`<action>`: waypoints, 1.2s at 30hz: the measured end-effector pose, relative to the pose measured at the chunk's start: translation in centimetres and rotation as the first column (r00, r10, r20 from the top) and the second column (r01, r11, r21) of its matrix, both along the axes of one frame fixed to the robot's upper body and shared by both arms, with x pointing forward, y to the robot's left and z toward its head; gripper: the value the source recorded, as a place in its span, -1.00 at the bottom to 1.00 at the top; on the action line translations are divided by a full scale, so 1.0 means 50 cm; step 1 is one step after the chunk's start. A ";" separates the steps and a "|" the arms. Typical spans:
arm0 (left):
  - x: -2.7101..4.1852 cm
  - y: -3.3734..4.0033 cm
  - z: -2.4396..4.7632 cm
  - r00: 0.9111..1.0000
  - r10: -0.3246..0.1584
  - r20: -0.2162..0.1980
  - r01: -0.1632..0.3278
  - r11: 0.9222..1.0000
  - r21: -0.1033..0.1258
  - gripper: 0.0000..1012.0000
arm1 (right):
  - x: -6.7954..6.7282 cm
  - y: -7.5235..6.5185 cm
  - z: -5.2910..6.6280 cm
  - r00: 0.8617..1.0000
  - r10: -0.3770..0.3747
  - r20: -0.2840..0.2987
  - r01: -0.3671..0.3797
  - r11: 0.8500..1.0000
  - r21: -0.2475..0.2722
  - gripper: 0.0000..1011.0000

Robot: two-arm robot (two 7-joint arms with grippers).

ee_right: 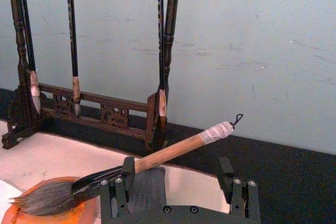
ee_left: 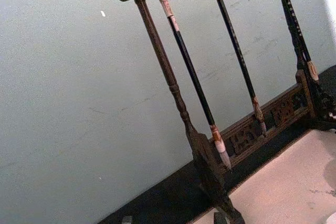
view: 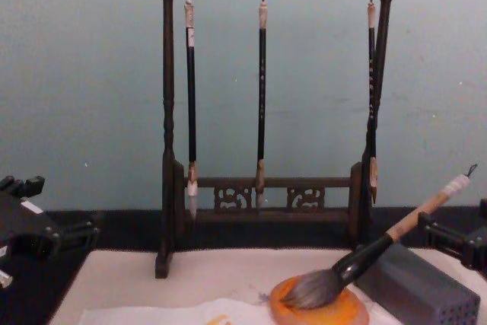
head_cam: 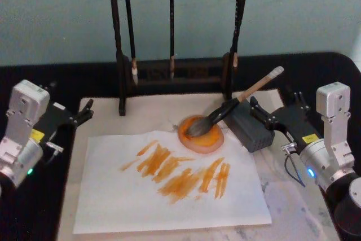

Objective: Pick up the brush from the inkstone, write on the paper, then place the brush back to its original position.

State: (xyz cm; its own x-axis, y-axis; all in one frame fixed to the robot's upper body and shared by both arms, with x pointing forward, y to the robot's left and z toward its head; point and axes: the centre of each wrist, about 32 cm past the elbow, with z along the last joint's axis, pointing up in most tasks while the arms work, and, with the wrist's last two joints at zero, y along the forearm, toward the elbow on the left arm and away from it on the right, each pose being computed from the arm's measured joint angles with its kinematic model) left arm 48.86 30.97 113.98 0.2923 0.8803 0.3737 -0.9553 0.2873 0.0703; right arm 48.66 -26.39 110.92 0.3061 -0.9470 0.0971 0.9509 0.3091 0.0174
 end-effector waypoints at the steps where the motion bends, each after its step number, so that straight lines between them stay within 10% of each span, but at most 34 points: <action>1: 0.000 0.000 0.000 1.000 0.000 0.000 0.000 1.000 0.000 0.98 | 0.000 0.000 0.000 1.000 0.000 0.000 0.000 1.000 0.000 0.98; 36: 0.000 0.000 0.000 1.000 0.000 0.000 0.000 1.000 0.000 0.98 | 0.000 -0.001 0.001 1.000 0.002 -0.005 -0.002 1.000 0.006 0.98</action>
